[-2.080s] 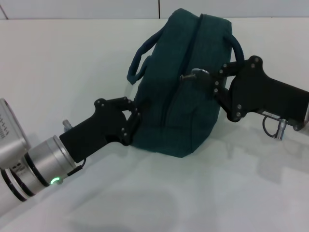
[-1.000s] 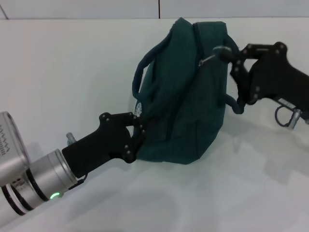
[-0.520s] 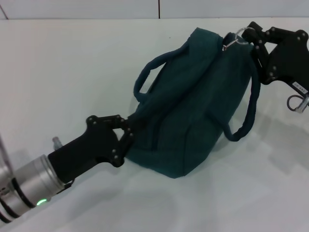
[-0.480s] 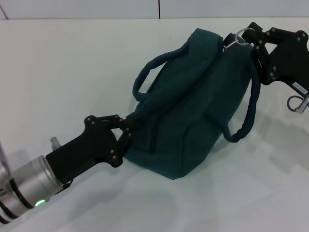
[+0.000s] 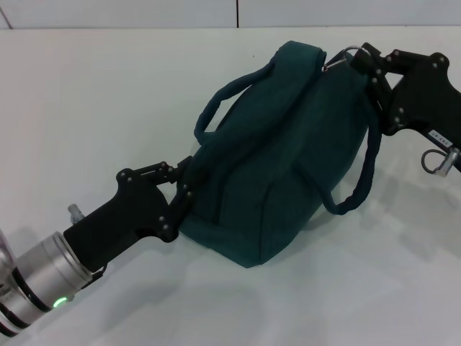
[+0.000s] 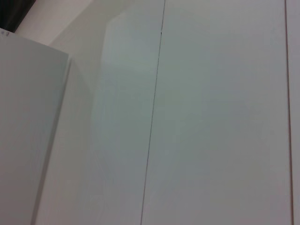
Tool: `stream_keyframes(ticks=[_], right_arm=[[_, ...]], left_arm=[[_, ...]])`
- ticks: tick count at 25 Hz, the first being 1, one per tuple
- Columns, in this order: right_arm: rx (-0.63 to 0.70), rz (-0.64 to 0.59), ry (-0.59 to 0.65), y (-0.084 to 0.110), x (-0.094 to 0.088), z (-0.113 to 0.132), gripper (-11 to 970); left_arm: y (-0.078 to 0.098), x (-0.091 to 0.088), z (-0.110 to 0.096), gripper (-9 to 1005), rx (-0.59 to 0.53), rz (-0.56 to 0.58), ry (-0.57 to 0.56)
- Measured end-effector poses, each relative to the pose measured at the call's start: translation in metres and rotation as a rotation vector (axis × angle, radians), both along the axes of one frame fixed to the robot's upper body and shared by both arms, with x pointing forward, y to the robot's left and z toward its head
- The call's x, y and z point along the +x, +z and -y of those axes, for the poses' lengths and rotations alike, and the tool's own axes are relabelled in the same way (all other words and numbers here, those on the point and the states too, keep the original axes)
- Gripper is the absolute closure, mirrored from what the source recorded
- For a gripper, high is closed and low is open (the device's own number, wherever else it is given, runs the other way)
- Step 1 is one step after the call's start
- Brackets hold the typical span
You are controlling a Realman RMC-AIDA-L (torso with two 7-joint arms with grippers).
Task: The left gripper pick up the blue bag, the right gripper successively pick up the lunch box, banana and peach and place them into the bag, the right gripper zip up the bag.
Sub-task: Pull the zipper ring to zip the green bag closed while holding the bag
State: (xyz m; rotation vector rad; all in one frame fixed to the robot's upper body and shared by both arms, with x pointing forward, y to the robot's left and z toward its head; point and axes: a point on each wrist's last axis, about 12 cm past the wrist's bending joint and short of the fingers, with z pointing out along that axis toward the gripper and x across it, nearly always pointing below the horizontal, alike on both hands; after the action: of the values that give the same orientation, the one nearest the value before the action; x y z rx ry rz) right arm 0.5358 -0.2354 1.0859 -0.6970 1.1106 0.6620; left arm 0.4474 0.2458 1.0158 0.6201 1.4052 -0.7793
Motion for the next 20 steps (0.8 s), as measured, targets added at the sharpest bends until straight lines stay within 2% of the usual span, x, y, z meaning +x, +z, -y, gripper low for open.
stream_keyframes(ticks=[5, 7, 16, 20], right_arm=[[0.001, -0.002, 0.001, 0.000, 0.000, 0.000, 942], [0.002, -0.001, 0.002, 0.000, 0.000, -0.001, 942], [0.001, -0.003, 0.003, 0.000, 0.000, 0.000, 942], [-0.002, -0.006, -0.001, -0.001, 0.000, 0.000, 942]], left_arm=[[0.006, -0.002, -0.001, 713, -0.056, 0.005, -0.021], [0.010, 0.000, -0.001, 671, -0.094, -0.003, -0.038], [0.034, 0.032, 0.008, 481, -0.197, -0.067, -0.159], [0.045, 0.046, 0.010, 318, -0.196, -0.070, -0.196]])
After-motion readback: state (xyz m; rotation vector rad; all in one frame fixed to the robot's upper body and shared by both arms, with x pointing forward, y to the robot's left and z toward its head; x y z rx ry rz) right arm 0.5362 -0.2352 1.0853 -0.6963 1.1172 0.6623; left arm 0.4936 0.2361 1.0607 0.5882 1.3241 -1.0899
